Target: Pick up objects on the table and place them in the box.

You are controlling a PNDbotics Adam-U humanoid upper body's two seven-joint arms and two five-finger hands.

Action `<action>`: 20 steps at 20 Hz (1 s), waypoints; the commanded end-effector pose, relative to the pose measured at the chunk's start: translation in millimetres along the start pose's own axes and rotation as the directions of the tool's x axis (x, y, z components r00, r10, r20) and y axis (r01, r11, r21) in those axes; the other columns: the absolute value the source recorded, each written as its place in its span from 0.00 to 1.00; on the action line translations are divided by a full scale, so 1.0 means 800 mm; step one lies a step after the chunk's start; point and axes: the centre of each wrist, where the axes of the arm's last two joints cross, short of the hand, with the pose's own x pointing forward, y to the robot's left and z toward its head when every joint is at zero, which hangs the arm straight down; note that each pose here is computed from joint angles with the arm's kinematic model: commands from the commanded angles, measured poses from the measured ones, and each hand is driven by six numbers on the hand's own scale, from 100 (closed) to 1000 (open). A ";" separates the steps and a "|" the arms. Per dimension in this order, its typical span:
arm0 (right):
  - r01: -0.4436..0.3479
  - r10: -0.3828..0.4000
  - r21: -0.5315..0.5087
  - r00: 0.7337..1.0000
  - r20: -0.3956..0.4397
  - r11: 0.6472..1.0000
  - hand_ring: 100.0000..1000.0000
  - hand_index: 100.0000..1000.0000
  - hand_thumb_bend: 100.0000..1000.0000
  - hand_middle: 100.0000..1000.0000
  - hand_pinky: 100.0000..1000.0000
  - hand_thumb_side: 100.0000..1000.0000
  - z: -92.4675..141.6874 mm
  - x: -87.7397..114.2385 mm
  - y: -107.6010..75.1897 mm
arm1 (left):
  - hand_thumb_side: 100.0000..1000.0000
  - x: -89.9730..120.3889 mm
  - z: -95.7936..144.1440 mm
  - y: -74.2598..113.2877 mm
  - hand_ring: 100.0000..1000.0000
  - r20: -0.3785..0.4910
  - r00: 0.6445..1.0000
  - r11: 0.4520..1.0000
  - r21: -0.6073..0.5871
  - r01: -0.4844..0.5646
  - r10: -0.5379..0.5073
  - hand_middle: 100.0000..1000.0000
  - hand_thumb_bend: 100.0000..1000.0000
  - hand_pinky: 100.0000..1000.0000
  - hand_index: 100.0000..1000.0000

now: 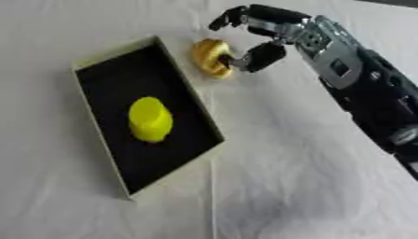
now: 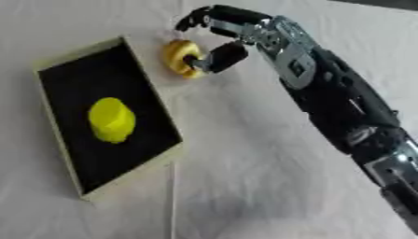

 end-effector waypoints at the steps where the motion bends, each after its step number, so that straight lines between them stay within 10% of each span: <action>1: -0.042 0.042 -0.006 0.999 -0.016 0.999 0.91 0.90 0.14 0.83 0.88 0.38 0.000 -0.004 -0.010 | 0.63 0.007 -0.010 -0.002 0.82 0.033 0.999 1.000 -0.016 -0.007 0.007 0.78 0.00 0.87 0.89; 8: -0.072 0.072 0.013 0.996 -0.044 0.997 0.89 0.88 0.15 0.76 0.87 0.32 -0.004 -0.015 0.000 | 0.63 0.007 -0.012 -0.005 0.81 0.037 0.999 1.000 -0.020 -0.014 0.015 0.78 0.00 0.87 0.89; 14: -0.055 0.054 -0.039 0.998 -0.041 0.998 0.76 0.64 0.00 0.50 0.83 0.00 -0.005 -0.012 -0.001 | 0.63 0.007 -0.012 -0.006 0.81 0.032 0.999 1.000 -0.021 -0.017 0.018 0.78 0.00 0.87 0.89; 20: -0.011 0.013 -0.133 1.000 0.014 0.991 0.72 0.57 0.00 0.45 0.81 0.00 -0.003 0.012 -0.023 | 0.63 0.007 -0.012 -0.005 0.81 0.027 0.999 1.000 -0.022 -0.020 0.021 0.78 0.00 0.87 0.89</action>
